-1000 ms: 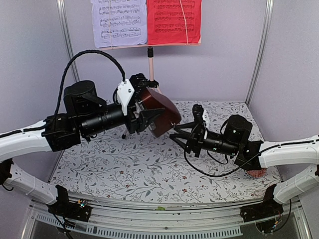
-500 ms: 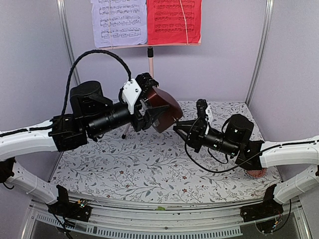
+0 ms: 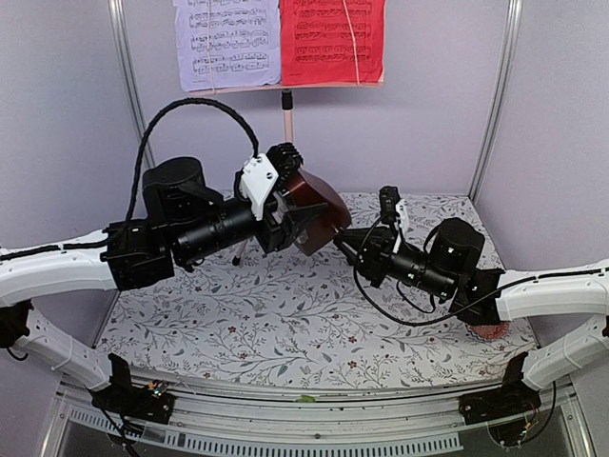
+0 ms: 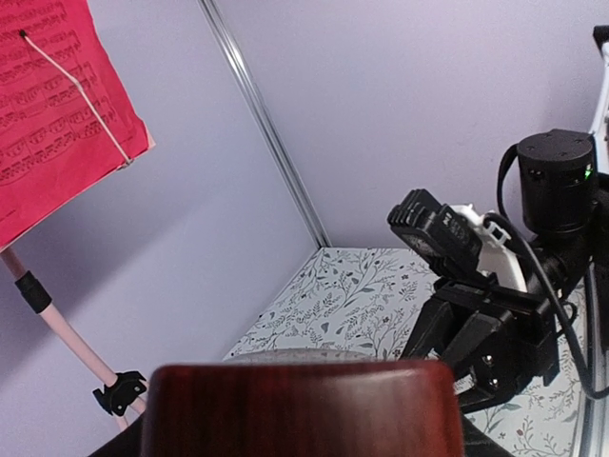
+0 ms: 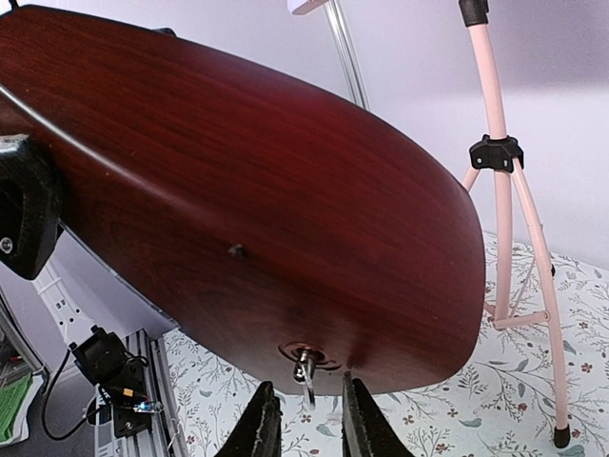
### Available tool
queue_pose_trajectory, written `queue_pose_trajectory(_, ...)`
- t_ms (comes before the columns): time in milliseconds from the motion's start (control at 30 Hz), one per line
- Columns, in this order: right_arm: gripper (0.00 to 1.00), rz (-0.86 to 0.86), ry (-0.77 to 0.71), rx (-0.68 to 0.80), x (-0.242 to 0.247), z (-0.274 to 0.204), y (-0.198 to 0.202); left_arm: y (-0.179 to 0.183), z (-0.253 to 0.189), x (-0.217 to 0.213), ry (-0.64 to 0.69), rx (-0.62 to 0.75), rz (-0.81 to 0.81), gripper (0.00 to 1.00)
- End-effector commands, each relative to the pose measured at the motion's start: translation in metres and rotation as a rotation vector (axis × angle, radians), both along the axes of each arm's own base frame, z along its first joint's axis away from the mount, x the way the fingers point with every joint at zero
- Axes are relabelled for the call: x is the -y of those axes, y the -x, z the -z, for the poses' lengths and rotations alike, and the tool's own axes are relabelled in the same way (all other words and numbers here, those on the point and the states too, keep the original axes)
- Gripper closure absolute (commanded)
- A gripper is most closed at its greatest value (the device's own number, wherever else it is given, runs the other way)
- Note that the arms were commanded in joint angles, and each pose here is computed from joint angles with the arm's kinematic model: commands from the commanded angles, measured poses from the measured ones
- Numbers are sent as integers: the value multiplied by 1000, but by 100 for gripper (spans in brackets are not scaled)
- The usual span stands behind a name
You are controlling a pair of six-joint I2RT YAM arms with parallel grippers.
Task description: Set up the instrument practice props
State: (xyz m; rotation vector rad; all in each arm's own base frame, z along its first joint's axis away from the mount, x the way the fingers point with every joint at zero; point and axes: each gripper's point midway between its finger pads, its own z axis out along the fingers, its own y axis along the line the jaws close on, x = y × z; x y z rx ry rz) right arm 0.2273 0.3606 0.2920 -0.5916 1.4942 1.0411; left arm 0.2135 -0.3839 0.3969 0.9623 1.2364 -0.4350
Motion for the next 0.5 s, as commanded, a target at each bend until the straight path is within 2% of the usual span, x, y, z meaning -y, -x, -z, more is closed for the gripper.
queue_pose_trajectory(0, 78, 2, -79, 25, 3, -33, 3, 8, -62, -7, 180, 88, -1, 100)
queue_pose_trajectory(100, 80, -2, -90, 12, 2, -34, 4, 6, -59, -5, 176, 81, -5, 100)
queue_pose_trajectory(133, 85, -2, -92, 6, 2, -33, 3, 5, -59, -5, 175, 80, -6, 100)
queue_pose_trajectory(267, 88, -1, -101, -28, 2, -31, 2, 4, -56, -3, 172, 77, -6, 100)
queue_pose_trajectory(467, 100, 19, -99, -84, 3, -23, -2, 3, -53, -1, 181, 70, -7, 100)
